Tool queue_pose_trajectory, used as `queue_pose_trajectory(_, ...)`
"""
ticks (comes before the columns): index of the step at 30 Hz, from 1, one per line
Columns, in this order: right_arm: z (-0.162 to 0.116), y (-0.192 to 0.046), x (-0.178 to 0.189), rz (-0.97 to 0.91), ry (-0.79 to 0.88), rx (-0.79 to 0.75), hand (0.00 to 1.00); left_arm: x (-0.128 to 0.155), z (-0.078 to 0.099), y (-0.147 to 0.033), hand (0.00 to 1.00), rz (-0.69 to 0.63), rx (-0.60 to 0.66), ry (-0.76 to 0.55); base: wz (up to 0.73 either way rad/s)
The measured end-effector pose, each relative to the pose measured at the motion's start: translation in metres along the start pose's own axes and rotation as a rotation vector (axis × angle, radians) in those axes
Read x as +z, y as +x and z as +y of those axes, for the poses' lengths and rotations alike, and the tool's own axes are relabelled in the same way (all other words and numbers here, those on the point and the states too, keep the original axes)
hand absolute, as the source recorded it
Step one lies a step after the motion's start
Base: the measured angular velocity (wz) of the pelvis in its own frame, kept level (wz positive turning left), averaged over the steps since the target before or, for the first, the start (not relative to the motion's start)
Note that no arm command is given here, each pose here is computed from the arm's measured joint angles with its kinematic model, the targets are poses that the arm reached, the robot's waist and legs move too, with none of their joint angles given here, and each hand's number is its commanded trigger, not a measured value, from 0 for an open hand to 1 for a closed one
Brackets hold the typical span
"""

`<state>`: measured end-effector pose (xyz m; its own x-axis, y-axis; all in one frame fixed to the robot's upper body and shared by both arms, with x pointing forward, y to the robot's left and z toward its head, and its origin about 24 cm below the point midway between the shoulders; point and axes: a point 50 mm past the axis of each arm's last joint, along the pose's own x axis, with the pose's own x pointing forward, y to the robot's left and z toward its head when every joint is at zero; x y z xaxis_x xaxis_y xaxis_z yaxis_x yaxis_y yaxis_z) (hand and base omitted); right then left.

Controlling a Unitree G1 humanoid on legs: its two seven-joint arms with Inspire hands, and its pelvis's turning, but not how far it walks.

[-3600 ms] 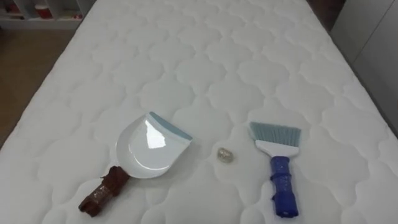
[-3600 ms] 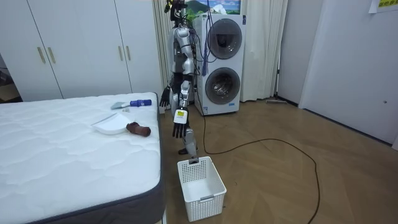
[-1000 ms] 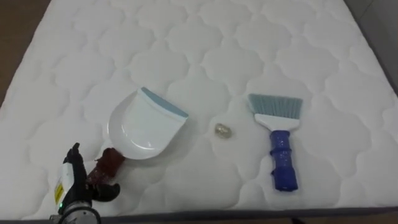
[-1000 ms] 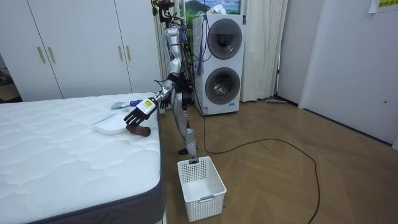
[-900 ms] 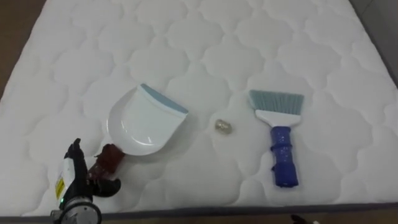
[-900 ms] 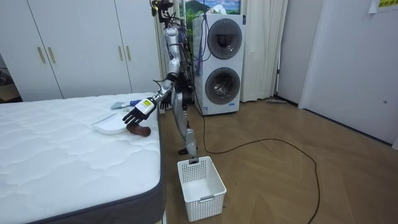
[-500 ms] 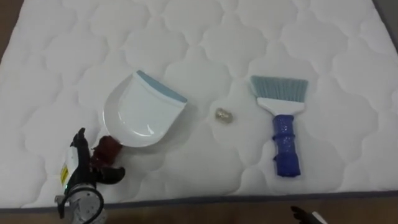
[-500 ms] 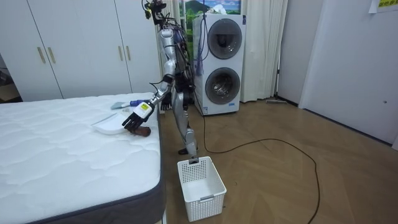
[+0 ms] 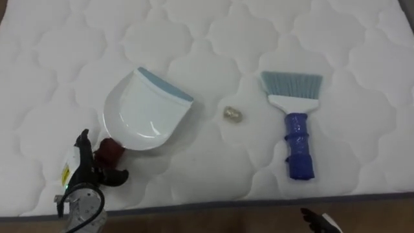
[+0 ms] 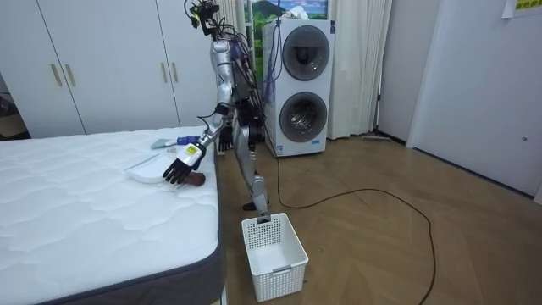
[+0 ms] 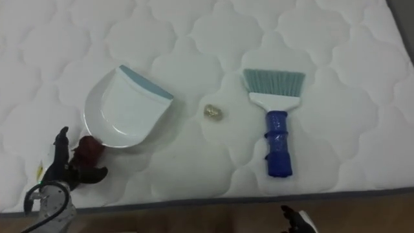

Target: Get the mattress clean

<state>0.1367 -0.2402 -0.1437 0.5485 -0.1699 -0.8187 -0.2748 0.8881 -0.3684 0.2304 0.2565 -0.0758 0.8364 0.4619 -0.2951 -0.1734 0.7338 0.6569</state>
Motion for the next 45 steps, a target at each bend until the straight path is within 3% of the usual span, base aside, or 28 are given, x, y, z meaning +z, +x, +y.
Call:
queue_pose_trajectory(11,-0.003,0.002,0.010,-0.037,-0.003,-0.019,0.00,0.003,0.002,0.006,0.00,0.028,0.004,-0.019,-0.06)
queue_pose_trajectory(14,-0.009,0.005,0.026,-0.087,-0.002,-0.055,0.00,0.002,0.011,0.009,0.00,0.039,0.018,-0.019,-0.32)
queue_pose_trajectory(15,-0.011,0.004,0.022,-0.075,-0.010,-0.068,0.00,0.002,0.005,0.008,0.00,0.047,-0.006,-0.030,0.16)
queue_pose_trajectory(21,-0.008,0.004,0.021,-0.063,-0.014,-0.069,0.00,0.017,0.008,0.017,0.00,0.024,-0.009,-0.074,0.11)
queue_pose_trajectory(45,-0.009,0.004,0.023,-0.052,0.042,-0.061,0.00,-0.012,-0.008,0.005,0.00,0.186,-0.182,0.044,0.04)
